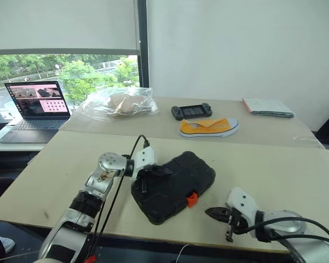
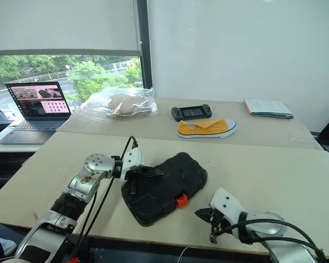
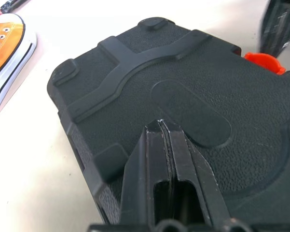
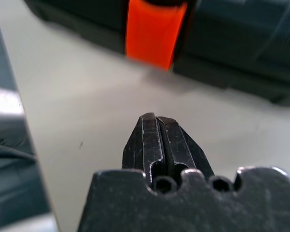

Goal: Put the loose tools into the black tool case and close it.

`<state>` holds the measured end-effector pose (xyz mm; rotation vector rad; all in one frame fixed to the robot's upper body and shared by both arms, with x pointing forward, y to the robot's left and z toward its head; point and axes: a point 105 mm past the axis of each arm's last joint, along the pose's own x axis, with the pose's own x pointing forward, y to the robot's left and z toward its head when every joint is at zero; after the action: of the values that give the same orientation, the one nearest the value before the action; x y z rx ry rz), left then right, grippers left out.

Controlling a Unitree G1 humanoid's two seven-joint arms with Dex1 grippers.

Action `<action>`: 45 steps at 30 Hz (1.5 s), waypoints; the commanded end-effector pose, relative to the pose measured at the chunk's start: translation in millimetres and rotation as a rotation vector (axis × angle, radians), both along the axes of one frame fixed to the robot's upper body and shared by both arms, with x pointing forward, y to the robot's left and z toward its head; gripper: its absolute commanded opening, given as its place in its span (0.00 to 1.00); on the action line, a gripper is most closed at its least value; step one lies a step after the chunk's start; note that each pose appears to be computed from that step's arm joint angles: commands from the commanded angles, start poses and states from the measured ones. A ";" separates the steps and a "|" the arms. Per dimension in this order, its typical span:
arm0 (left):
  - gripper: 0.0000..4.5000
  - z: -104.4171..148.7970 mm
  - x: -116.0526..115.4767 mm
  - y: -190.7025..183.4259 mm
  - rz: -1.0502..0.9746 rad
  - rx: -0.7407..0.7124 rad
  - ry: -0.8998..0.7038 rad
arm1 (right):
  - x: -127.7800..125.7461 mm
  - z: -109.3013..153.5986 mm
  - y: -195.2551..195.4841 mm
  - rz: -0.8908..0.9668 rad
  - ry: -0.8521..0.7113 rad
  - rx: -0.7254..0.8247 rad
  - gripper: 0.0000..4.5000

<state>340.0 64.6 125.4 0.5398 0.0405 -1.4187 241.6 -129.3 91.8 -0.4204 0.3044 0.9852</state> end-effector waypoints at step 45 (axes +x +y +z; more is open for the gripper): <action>0.00 -62.5 -10.9 8.7 0.016 0.122 0.171 | 29.0 27.9 43.5 0.116 -0.093 0.029 0.01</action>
<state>344.6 69.8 121.2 0.5389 0.0420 -1.4028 275.1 -98.2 85.4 -0.4431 0.3384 1.0386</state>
